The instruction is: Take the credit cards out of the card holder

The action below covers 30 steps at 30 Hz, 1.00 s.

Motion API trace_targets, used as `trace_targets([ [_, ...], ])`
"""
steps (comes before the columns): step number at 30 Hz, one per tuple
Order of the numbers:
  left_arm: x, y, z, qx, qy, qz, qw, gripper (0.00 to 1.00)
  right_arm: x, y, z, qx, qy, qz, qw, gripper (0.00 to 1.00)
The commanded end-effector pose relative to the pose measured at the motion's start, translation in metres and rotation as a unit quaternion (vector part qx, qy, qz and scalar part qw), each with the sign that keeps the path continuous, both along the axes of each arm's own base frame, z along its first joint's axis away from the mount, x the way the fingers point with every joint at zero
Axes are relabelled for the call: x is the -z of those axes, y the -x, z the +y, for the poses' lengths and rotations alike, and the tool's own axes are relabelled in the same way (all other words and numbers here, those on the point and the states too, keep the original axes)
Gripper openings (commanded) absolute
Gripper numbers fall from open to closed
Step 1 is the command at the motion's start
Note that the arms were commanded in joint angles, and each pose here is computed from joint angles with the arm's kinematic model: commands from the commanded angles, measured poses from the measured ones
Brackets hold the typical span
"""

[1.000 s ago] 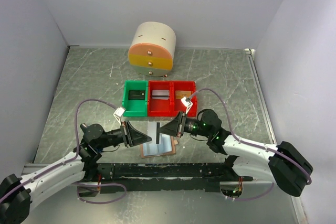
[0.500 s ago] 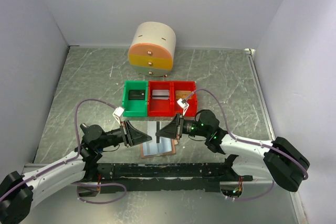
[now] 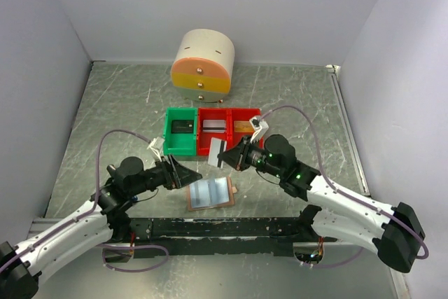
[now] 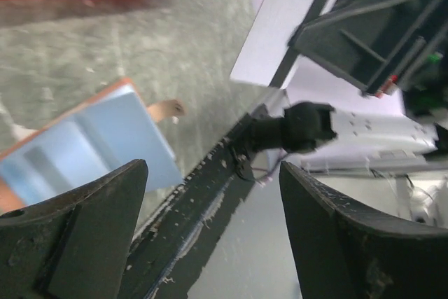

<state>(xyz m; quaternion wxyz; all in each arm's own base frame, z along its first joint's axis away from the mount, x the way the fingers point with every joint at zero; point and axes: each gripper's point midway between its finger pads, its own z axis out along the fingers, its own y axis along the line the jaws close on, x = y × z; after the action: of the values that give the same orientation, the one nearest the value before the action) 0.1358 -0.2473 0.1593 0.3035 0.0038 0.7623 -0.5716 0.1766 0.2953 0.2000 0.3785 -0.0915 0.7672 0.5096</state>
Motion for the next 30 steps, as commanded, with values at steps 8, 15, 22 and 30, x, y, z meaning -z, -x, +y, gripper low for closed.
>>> trace_targets([
  [8, 0.047, -0.024, 0.065, -0.157, -0.201, 0.067, 0.965, 1.00, 0.029, -0.080, -0.053, 0.126, 0.324, -0.098, 0.933, 0.00],
  [15, 0.051, -0.025, 0.084, -0.198, -0.227, 0.079, 0.950, 1.00, 0.026, -0.111, -0.034, 0.081, 0.411, -0.196, 0.887, 0.00],
  [22, 0.054, -0.025, 0.093, -0.214, -0.246, 0.088, 0.941, 1.00, 0.030, -0.132, -0.002, 0.029, 0.434, -0.234, 0.869, 0.00],
  [30, 0.055, -0.027, 0.100, -0.230, -0.259, 0.093, 0.934, 1.00, 0.050, -0.153, 0.014, -0.036, 0.510, -0.284, 0.811, 0.00],
])
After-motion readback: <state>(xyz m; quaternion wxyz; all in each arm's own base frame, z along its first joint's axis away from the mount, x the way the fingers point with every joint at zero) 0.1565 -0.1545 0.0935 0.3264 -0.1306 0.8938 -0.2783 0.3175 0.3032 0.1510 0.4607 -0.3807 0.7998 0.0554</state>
